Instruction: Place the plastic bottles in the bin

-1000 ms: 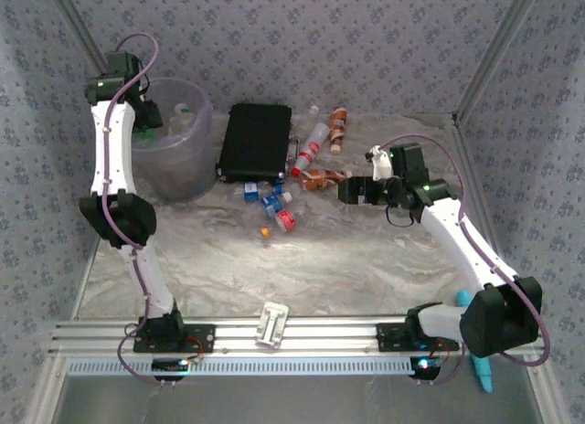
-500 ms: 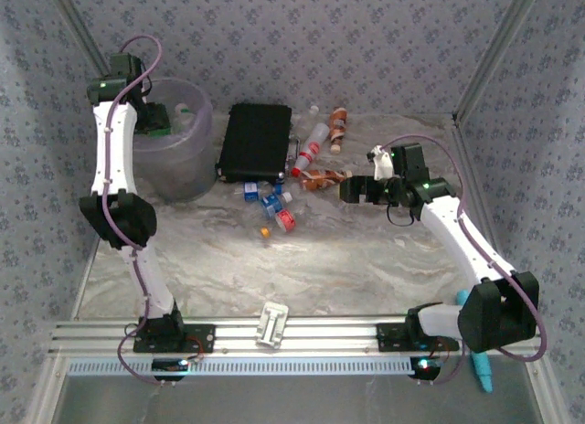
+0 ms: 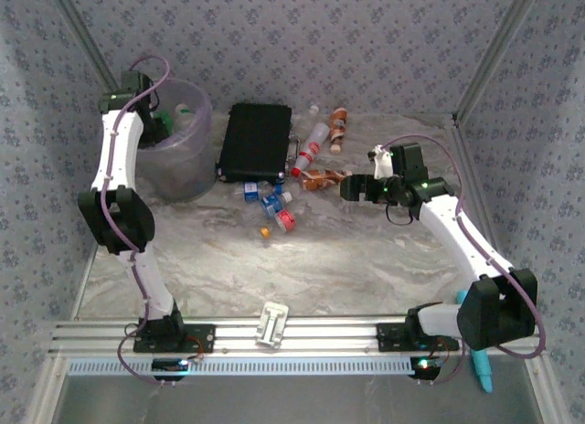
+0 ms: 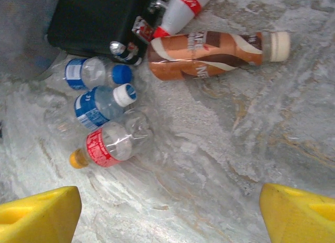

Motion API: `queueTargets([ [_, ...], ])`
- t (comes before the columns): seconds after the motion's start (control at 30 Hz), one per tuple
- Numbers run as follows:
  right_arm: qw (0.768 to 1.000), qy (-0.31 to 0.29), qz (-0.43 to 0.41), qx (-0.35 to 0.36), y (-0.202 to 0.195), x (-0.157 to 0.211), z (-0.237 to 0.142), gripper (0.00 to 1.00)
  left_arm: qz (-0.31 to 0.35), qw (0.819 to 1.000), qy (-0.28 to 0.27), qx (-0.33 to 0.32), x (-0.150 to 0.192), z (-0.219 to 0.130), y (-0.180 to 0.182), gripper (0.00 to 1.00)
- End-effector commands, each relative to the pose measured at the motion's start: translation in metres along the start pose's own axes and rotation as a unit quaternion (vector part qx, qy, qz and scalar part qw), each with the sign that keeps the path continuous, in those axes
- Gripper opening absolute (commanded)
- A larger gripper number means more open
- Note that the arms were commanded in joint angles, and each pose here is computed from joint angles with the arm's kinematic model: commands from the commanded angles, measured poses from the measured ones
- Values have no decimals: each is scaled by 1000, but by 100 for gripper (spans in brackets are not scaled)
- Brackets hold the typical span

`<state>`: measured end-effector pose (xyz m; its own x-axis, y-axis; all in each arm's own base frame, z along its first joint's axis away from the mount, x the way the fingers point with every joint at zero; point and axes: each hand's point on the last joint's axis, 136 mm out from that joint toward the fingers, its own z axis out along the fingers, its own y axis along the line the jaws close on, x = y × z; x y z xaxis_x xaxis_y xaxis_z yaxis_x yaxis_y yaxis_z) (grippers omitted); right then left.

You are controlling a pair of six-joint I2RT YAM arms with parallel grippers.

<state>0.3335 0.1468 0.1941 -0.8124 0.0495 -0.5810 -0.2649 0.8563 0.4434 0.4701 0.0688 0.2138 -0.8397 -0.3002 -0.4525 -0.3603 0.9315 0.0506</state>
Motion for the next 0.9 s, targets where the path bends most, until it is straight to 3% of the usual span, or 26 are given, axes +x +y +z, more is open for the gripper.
queueTargets([
  [0.0,998,-13,33,47,-18,-7,2,89,-17,999,-45,23,-15,-23,-5,41],
  [0.1,996,-25,52,74,-27,-18,2,88,-17,998,-58,27,-21,-35,-4,43],
  [0.37,991,-48,73,104,-26,-53,20,86,-1,991,-123,42,-40,-94,-13,61],
  [0.67,985,-77,107,112,-19,-101,76,75,-2,984,-175,41,-31,-146,-8,63],
  [0.87,981,-65,107,146,-22,-114,129,67,-25,977,-213,10,-15,-173,21,63],
])
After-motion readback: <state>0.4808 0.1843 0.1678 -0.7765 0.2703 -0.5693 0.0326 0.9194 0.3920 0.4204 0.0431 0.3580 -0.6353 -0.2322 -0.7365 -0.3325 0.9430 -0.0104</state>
